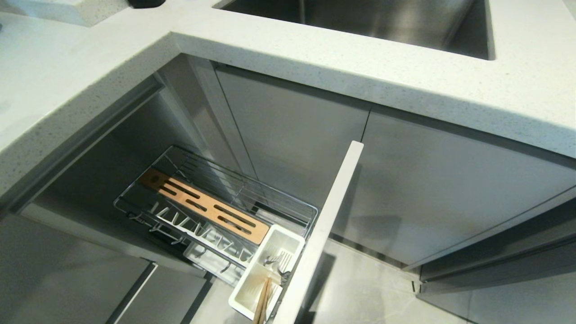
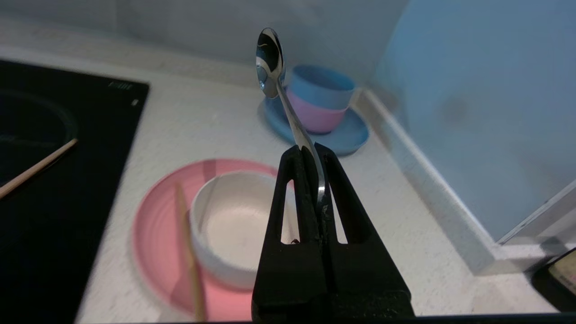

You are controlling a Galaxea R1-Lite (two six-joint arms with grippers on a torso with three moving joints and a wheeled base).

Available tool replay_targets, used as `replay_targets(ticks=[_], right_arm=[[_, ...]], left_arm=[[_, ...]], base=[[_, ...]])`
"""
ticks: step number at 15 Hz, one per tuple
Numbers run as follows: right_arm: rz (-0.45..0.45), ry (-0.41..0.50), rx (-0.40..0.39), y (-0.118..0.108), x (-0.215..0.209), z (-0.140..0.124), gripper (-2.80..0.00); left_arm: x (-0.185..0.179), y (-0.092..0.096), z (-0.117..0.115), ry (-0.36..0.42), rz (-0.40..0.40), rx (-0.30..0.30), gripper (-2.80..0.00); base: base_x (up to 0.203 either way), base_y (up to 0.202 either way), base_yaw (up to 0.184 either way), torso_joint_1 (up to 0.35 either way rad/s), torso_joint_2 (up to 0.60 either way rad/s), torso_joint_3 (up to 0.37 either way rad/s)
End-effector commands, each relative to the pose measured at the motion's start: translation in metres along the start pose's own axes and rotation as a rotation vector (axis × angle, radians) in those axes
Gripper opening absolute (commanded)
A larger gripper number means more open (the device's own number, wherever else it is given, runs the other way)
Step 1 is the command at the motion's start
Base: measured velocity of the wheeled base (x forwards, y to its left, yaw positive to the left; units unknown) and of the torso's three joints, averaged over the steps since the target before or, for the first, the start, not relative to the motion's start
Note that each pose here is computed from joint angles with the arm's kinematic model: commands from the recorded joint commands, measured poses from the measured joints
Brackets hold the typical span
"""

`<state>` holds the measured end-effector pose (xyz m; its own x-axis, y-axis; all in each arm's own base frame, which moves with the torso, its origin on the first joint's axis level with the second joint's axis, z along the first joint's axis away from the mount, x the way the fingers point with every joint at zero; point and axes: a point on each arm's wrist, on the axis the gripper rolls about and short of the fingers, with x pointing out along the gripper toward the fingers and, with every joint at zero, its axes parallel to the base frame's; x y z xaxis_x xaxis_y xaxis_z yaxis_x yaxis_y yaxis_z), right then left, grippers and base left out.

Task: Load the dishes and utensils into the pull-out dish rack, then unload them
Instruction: Take the spoon out of the cupboard

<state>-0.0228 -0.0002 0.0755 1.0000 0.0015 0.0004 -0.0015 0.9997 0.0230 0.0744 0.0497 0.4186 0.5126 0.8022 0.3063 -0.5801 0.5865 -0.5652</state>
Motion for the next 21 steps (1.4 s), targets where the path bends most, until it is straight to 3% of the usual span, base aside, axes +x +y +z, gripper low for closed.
replay_targets(ticks=[1,8,21], right_arm=[[0.000,0.001,0.000,0.000,0.000,0.000,-2.80],[0.001,0.002,0.000,0.000,0.000,0.000,-2.80],[0.000,0.002,0.000,0.000,0.000,0.000,-2.80]], left_arm=[[0.008,0.000,-0.015,-0.033,-0.038,-0.021,-2.80],[0.017,0.000,-0.053,0.061,-0.098,-0.035,-2.80],[0.014,0.011,-0.075,0.168,-0.080,-0.057,-2.80]], base=[[0.000,0.000,0.000,0.000,0.00,0.000],[0.000,0.000,0.000,0.000,0.00,0.000],[0.000,0.000,0.000,0.000,0.00,0.000]])
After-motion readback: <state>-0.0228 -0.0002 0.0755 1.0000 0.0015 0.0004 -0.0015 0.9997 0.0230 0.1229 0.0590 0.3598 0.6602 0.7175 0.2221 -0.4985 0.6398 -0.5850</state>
